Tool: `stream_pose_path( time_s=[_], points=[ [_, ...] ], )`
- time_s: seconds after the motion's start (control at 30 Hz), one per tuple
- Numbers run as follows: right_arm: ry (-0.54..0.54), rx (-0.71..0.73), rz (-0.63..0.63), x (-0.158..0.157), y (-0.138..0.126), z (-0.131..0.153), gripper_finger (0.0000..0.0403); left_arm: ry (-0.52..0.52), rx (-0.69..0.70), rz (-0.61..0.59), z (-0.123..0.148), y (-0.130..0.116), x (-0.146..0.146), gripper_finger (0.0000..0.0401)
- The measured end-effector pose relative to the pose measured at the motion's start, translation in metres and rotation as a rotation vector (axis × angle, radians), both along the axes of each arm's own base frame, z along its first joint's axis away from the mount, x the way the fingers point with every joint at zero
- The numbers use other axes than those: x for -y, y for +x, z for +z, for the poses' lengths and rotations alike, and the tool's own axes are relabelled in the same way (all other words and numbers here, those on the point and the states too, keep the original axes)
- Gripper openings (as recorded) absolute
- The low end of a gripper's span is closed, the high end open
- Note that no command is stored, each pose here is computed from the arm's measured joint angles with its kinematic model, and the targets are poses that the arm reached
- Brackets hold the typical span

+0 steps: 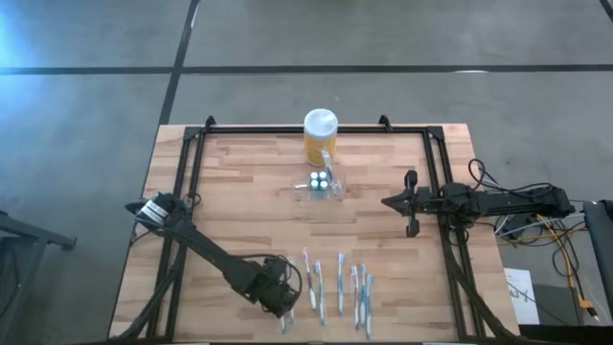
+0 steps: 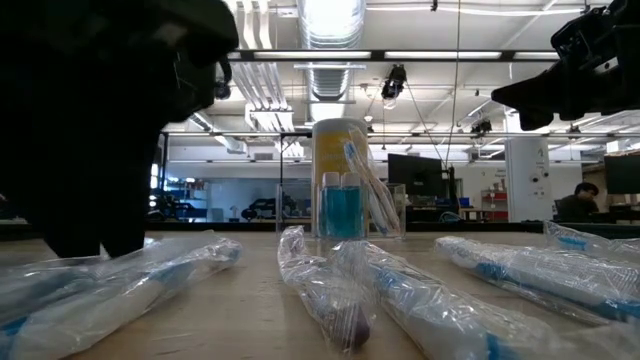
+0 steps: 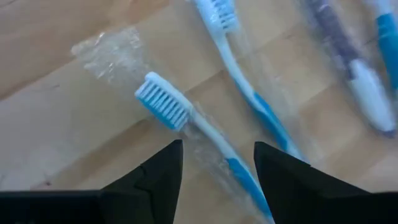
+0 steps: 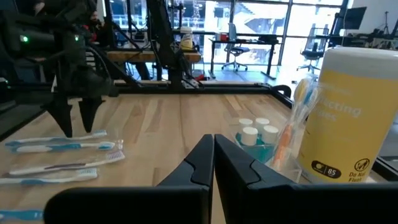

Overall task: Pick & Place toothbrushing station
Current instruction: Put the blue toothbrush into the transparent organizer

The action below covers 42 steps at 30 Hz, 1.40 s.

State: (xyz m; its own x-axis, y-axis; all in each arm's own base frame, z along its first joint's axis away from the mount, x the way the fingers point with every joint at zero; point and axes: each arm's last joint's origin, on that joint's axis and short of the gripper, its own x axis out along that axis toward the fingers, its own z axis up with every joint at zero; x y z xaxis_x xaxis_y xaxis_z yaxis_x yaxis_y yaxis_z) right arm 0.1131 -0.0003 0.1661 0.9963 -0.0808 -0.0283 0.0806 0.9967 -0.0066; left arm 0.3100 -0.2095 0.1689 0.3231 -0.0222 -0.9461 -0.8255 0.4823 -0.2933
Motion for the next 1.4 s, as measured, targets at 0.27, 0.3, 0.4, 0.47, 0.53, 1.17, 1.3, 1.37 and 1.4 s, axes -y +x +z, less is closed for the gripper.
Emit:
stream_pose_path(
  time_s=[0.27, 0.3, 0.4, 0.47, 0.53, 1.17, 1.3, 1.37, 1.4],
  points=[
    [0.001, 0.003, -0.001, 0.0, 0.0, 0.0, 0.0008, 0.049, -0.049, -0.117, -0.009, 0.003, -0.005, 0.0202],
    [0.001, 0.002, 0.0, 0.0, 0.0, 0.0, 0.0008, 0.058, -0.069, -0.125, -0.009, 0.002, -0.006, 0.0202],
    [0.002, 0.003, 0.0, 0.0, 0.0, 0.0, 0.0008, 0.066, -0.131, -0.175, -0.009, -0.004, -0.009, 0.0202],
    [0.003, 0.003, -0.001, 0.0, 0.0, 0.0, 0.0008, 0.058, -0.178, -0.216, -0.008, -0.006, -0.01, 0.0202],
    [0.004, 0.004, -0.001, 0.0, 0.0, 0.0, 0.0008, 0.044, -0.196, -0.255, -0.006, -0.007, -0.009, 0.0202],
    [0.004, 0.006, -0.001, 0.0, 0.0, 0.001, 0.0008, 0.008, -0.175, -0.137, 0.024, 0.003, -0.002, 0.0202],
    [0.004, 0.006, -0.001, 0.0, 0.0, 0.001, 0.0008, 0.006, -0.177, -0.122, 0.023, 0.003, -0.003, 0.0202],
    [0.004, 0.006, -0.001, 0.0, 0.0, 0.001, 0.0008, 0.002, -0.173, -0.124, 0.023, 0.003, -0.003, 0.0202],
    [0.004, 0.006, -0.001, 0.0, 0.0, 0.001, 0.0008, -0.002, -0.173, -0.124, 0.023, 0.003, -0.002, 0.0202]
  ],
)
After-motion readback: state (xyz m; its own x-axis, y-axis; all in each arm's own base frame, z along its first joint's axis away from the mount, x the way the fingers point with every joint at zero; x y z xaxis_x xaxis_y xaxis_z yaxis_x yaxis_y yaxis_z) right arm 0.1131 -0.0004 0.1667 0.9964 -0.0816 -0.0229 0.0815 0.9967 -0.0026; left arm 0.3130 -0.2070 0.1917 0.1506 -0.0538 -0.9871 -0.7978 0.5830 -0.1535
